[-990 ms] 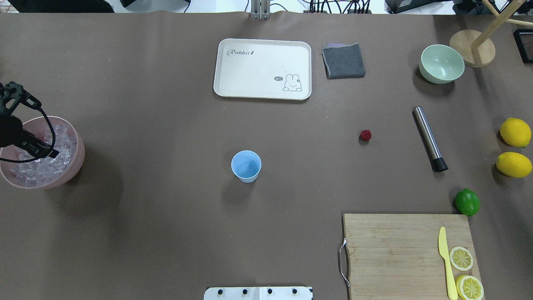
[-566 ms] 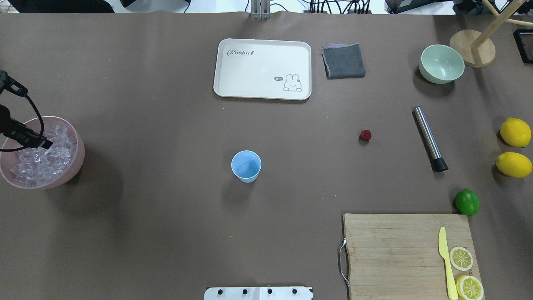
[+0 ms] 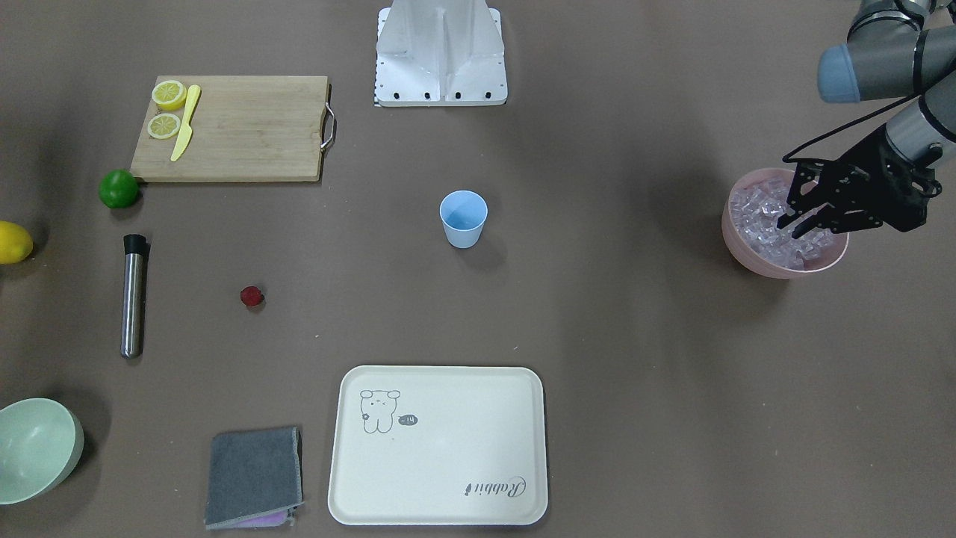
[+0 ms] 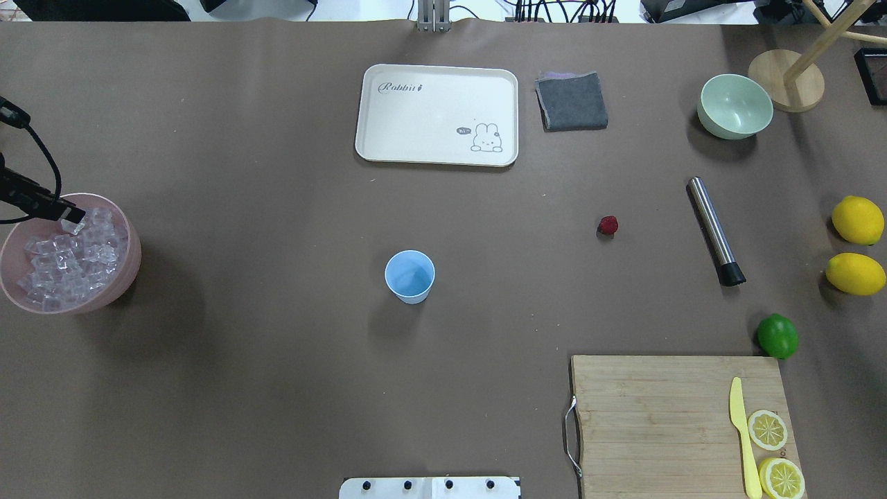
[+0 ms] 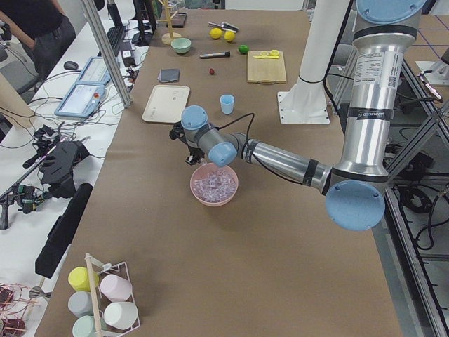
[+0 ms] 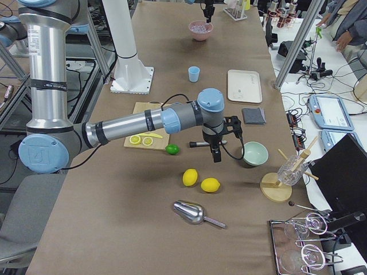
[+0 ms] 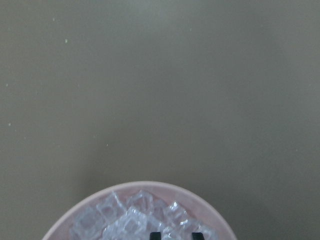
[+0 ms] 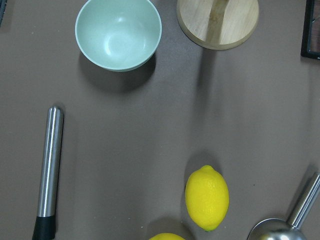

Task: Mash ice and strawberries in cup
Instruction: 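Carry the ice cube with the left gripper over the light-blue cup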

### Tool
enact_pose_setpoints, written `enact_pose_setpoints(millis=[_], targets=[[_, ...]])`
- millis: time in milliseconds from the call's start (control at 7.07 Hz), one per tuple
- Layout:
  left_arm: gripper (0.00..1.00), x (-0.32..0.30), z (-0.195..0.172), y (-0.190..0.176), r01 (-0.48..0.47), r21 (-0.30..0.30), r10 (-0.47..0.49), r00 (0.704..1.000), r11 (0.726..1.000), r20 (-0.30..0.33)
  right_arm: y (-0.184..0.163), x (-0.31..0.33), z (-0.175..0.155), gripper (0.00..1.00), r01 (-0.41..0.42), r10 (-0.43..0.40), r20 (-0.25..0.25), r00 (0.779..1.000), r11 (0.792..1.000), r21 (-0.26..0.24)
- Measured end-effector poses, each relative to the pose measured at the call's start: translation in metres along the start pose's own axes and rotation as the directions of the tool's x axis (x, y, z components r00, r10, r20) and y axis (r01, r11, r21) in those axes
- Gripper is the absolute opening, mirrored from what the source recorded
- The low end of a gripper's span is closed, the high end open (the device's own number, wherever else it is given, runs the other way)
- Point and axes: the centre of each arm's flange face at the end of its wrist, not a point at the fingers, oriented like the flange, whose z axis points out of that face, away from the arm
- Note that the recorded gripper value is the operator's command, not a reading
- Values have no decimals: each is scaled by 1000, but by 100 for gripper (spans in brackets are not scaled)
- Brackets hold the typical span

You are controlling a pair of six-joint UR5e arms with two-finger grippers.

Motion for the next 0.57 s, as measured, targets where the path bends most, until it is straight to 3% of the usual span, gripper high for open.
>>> enact_pose_setpoints(millis=[566], targets=[[0,55,-26,-88,38,64,-37,999,997,-30,-1,2,2,100,-4,4,2,1000,1000,-5]])
